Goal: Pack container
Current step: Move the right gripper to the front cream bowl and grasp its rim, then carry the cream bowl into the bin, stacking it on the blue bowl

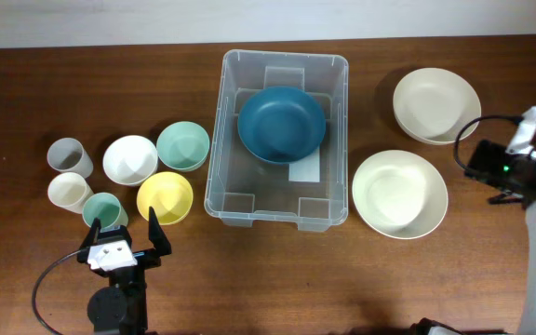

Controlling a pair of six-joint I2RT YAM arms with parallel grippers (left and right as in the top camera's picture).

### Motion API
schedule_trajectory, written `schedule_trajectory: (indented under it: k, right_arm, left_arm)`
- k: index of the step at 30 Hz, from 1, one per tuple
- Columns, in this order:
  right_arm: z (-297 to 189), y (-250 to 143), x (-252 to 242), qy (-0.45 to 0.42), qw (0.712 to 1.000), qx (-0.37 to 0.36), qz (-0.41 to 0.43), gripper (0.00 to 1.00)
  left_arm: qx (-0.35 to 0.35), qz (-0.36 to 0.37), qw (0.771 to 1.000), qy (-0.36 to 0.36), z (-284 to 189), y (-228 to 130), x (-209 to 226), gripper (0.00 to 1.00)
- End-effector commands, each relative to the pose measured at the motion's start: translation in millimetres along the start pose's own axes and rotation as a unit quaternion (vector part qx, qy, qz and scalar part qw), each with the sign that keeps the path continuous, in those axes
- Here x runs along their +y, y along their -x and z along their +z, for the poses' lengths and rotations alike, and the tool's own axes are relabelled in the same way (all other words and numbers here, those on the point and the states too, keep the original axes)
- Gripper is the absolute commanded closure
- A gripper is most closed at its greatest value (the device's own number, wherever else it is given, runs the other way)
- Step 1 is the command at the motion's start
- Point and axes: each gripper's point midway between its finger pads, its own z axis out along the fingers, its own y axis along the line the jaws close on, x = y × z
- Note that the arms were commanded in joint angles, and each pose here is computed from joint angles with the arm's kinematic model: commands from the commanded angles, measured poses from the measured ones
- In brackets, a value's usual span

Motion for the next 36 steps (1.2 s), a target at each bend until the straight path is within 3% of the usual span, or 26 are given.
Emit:
schedule_trajectory:
  k: [1,7,15,16,17,18,19,29,32,36]
  right_arm:
    - [51.9,-29.3,15.1,0.052,0.994,0.092,-0.021,0.17]
    - [127.3,-74.7,23.9,0.096,0.971,0.214,-0.044,0.17]
    - [168.1,-88.8,27.0,0.117,0.963,0.235,-0.068,0.24]
    - [169.7,-88.5,27.1,0.119,0.962,0.233,-0.073,0.3]
    - [170.2,-87.7,27.3,0.12,0.963,0.231,-0.074,0.51]
    - [170.6,-86.9,27.3,0.12,0.963,0.229,-0.074,0.89]
    - [170.6,-86.9,27.1,0.12,0.963,0.229,-0.074,0.96]
    - [153.2,-80.7,22.9,0.115,0.963,0.233,-0.069,0.96]
    - [123.8,-55.9,20.9,0.114,0.969,0.209,-0.064,0.96]
    - [55.8,2.3,22.3,0.102,0.987,0.111,-0.05,0.96]
  left_arm:
    - [0.0,0.006,1.0,0.001,0.0,-0.8,-0.1,0.0]
    - [0.0,0.006,1.0,0.001,0.0,-0.8,-0.1,0.0]
    - [0.0,0.006,1.0,0.001,0.0,-0.8,-0.1,0.0]
    - [0.0,0.006,1.0,0.001,0.0,-0.8,-0.1,0.0]
    - [0.0,0.006,1.0,0.001,0.0,-0.8,-0.1,0.0]
    - [0.0,0.006,1.0,0.001,0.0,-0.8,-0.1,0.0]
    - [0.0,0.006,1.0,0.001,0.0,-0.8,-0.1,0.0]
    - [0.0,0.006,1.0,0.001,0.0,-0.8,-0.1,0.0]
    - [0.0,0.006,1.0,0.001,0.0,-0.8,-0.1,0.0]
    - [0.0,0.006,1.0,0.001,0.0,-0.8,-0.1,0.0]
